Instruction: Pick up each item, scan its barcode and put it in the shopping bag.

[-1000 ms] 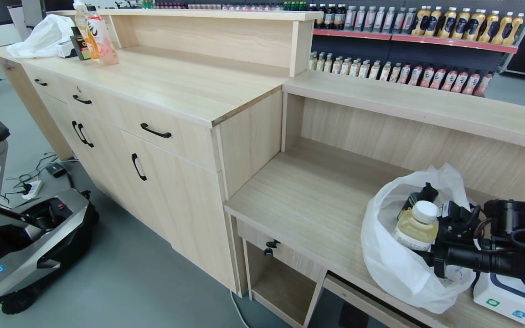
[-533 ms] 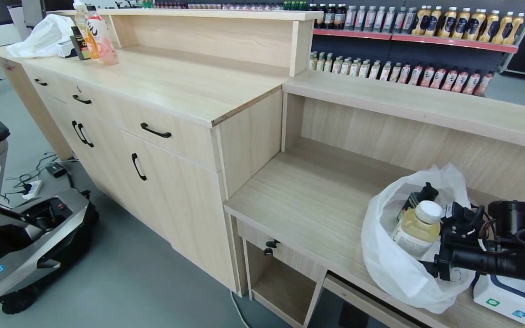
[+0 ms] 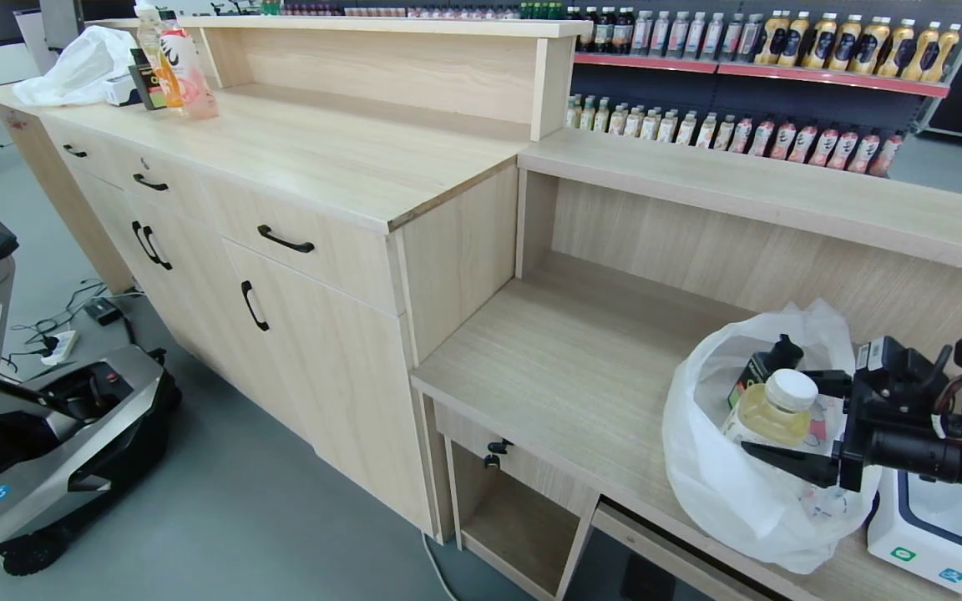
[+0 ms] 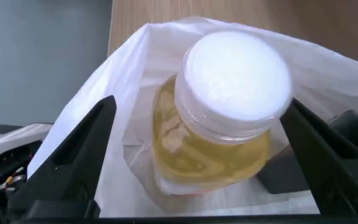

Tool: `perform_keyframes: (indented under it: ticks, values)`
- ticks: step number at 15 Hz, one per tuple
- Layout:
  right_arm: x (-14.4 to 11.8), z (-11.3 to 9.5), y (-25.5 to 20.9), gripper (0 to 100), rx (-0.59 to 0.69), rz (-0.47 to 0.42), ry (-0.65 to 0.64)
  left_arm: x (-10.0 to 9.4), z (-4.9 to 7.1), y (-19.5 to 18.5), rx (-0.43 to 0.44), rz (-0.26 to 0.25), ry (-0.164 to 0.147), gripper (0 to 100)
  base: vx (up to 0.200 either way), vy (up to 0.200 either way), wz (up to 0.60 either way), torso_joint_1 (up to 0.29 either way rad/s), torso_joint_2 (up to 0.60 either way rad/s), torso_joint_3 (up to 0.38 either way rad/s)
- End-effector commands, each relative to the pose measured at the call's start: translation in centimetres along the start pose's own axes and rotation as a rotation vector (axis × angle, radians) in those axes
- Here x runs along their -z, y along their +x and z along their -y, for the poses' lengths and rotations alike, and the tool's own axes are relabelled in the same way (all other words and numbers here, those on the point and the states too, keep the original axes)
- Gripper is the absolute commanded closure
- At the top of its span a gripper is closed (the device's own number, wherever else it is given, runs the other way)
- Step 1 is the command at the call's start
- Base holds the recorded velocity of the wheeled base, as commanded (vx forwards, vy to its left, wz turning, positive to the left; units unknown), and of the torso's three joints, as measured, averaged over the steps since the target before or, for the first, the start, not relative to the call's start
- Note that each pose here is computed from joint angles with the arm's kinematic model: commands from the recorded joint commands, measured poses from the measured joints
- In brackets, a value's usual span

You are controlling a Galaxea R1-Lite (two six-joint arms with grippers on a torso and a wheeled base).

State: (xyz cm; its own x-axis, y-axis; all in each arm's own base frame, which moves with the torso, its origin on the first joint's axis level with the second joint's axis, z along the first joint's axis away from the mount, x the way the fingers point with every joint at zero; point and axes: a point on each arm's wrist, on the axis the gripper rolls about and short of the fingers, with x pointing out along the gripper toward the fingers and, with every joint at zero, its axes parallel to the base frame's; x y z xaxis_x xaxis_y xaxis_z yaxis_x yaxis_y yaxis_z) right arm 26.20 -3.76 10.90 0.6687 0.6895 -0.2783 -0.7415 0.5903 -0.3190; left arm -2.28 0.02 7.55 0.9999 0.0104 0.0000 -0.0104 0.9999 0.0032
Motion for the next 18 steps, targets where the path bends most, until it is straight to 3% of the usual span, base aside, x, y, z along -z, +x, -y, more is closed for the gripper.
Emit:
perform_keyframes:
  ticks: [1,5,7,10,15,18]
  values:
    - [-1.4,0.5,-1.2,0,0.053,0.024,-0.061,0.0,0.0,0.0,0.0,0.0,0.0,100,0.0,0.0,0.0,0.0,0.0,0.0]
    - [-4.2,-0.1,-3.6,0,0.124,0.06,-0.119,0.0,0.0,0.0,0.0,0.0,0.0,100,0.0,0.0,0.0,0.0,0.0,0.0]
    - [-6.1,-2.2,-5.9,0,0.148,0.061,-0.125,0.0,0.0,0.0,0.0,0.0,0.0,100,0.0,0.0,0.0,0.0,0.0,0.0]
    - [-7.1,-3.8,-8.3,0,0.214,0.053,-0.15,0.0,0.0,0.0,0.0,0.0,0.0,100,0.0,0.0,0.0,0.0,0.0,0.0]
    - [-7.7,-3.6,-10.0,0,0.306,0.042,-0.204,0.0,0.0,0.0,0.0,0.0,0.0,100,0.0,0.0,0.0,0.0,0.0,0.0]
    - [-8.8,-3.4,-10.4,0,0.327,0.057,-0.242,0.0,0.0,0.0,0.0,0.0,0.0,100,0.0,0.0,-0.6,0.004,0.0,0.005]
